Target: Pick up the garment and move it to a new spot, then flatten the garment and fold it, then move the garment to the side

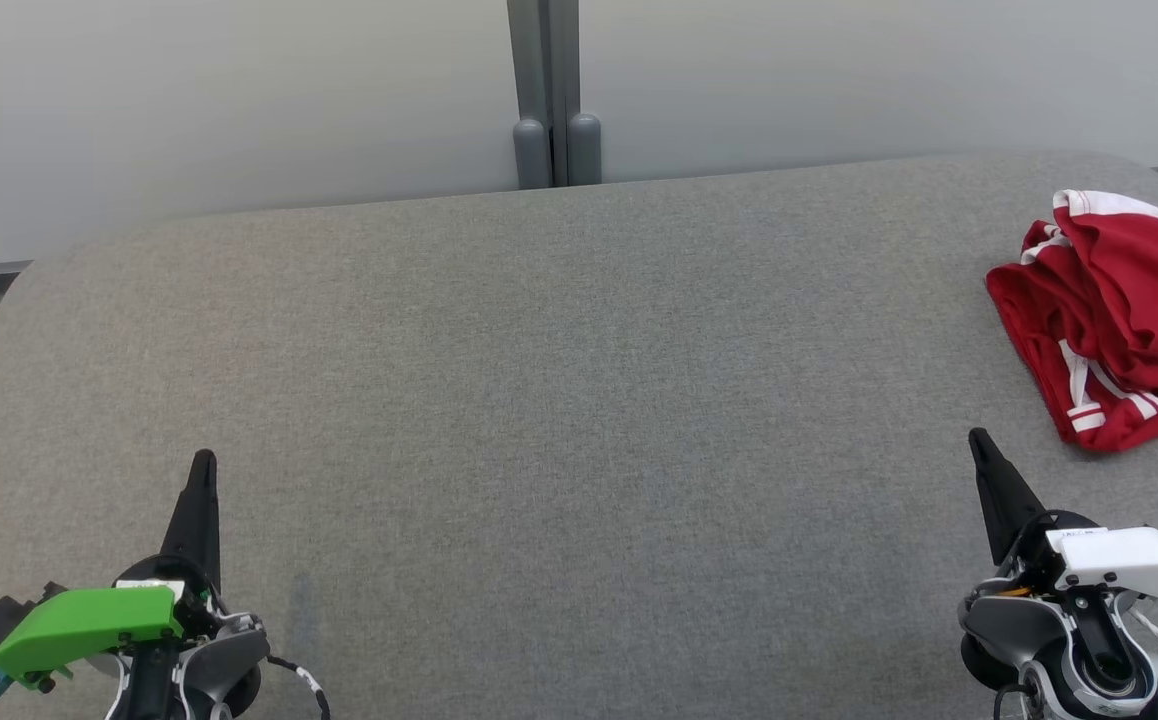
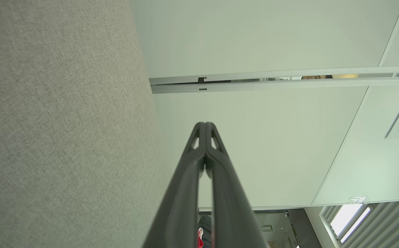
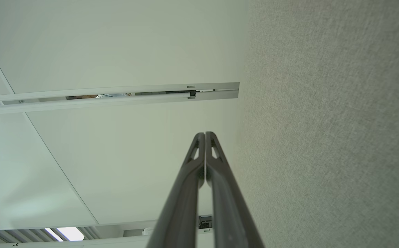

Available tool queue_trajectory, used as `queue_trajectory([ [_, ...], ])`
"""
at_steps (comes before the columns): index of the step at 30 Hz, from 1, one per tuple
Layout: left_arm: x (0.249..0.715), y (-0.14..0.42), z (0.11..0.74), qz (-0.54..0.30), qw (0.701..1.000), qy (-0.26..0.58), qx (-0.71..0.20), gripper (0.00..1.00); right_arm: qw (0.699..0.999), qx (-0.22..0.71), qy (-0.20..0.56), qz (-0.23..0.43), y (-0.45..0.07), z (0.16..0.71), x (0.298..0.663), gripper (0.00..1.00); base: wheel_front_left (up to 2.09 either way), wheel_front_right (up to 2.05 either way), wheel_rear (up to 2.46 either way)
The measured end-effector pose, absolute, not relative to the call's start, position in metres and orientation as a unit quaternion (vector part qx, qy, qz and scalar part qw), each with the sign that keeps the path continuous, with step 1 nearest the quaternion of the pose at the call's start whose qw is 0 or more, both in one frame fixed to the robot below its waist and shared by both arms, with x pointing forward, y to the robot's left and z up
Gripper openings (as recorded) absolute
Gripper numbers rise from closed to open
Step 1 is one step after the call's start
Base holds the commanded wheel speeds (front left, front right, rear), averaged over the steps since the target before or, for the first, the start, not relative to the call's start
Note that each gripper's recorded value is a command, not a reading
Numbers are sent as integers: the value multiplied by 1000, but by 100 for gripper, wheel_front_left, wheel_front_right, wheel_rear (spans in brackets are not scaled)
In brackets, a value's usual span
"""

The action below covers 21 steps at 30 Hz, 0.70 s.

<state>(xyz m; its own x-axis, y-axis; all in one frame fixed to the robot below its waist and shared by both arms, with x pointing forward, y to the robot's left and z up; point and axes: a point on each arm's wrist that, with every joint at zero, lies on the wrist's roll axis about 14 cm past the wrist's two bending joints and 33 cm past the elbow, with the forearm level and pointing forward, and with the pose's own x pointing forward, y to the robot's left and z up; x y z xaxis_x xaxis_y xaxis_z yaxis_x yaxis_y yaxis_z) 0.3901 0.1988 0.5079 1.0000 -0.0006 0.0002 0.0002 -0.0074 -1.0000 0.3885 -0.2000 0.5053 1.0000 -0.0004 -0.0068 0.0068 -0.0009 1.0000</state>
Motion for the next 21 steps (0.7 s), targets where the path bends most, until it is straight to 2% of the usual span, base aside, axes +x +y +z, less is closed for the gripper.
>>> queue_trajectory([
  [21,390,199,508,0,704,0,-710,0,707,707,2,-3,-200,505,389,0,0,0,0],
])
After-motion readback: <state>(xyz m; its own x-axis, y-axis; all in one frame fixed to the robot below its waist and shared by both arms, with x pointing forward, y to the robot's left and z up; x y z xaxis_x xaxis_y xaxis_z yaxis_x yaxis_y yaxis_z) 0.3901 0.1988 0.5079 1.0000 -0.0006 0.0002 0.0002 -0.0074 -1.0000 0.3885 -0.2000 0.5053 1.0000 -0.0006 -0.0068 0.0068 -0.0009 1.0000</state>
